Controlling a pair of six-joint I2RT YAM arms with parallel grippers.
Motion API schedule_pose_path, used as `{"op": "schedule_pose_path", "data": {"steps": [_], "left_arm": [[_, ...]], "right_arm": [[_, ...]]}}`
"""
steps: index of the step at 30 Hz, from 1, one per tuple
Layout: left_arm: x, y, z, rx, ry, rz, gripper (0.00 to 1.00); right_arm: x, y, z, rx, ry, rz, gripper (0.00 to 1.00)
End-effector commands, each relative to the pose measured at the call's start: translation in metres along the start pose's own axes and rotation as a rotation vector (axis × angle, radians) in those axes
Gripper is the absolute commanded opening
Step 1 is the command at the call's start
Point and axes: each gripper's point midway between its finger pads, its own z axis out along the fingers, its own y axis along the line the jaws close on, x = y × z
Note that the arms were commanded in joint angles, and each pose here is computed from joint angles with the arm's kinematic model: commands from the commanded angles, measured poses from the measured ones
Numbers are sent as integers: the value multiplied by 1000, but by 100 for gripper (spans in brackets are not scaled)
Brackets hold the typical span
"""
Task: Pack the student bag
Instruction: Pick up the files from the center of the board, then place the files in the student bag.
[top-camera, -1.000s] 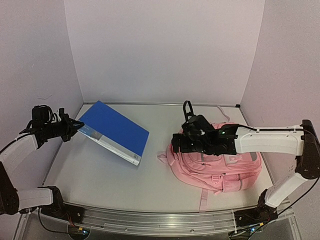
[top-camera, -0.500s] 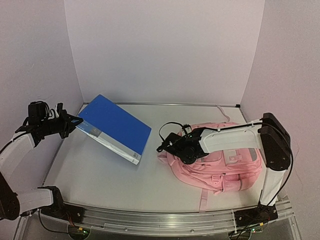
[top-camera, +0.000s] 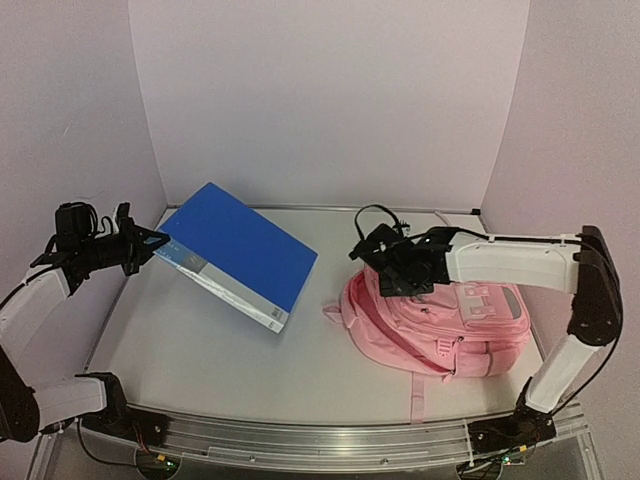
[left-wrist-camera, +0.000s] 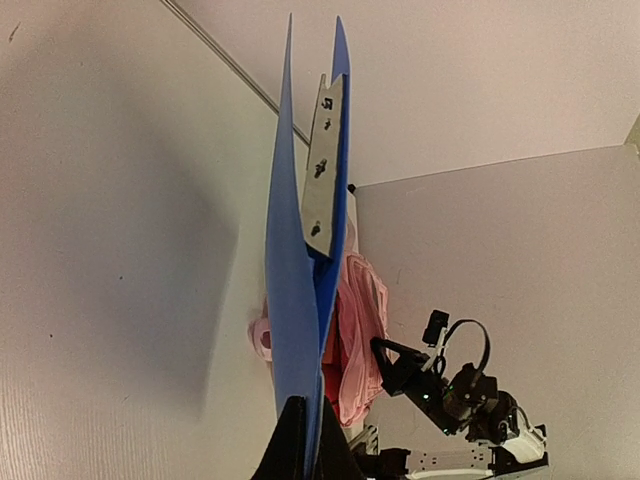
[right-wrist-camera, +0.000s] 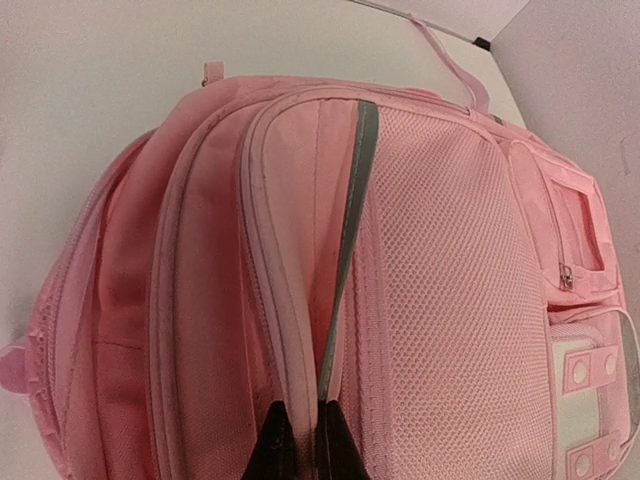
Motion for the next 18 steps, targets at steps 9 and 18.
{"op": "schedule_pose_path", "data": {"steps": [9, 18], "left_arm": [[45, -53, 35, 205, 148, 58, 0], [60, -36, 49, 189, 170, -9, 0]], "right_arm": [[-124, 12, -103, -565, -254, 427, 0], [-140, 15, -126, -717, -301, 573, 0]]}}
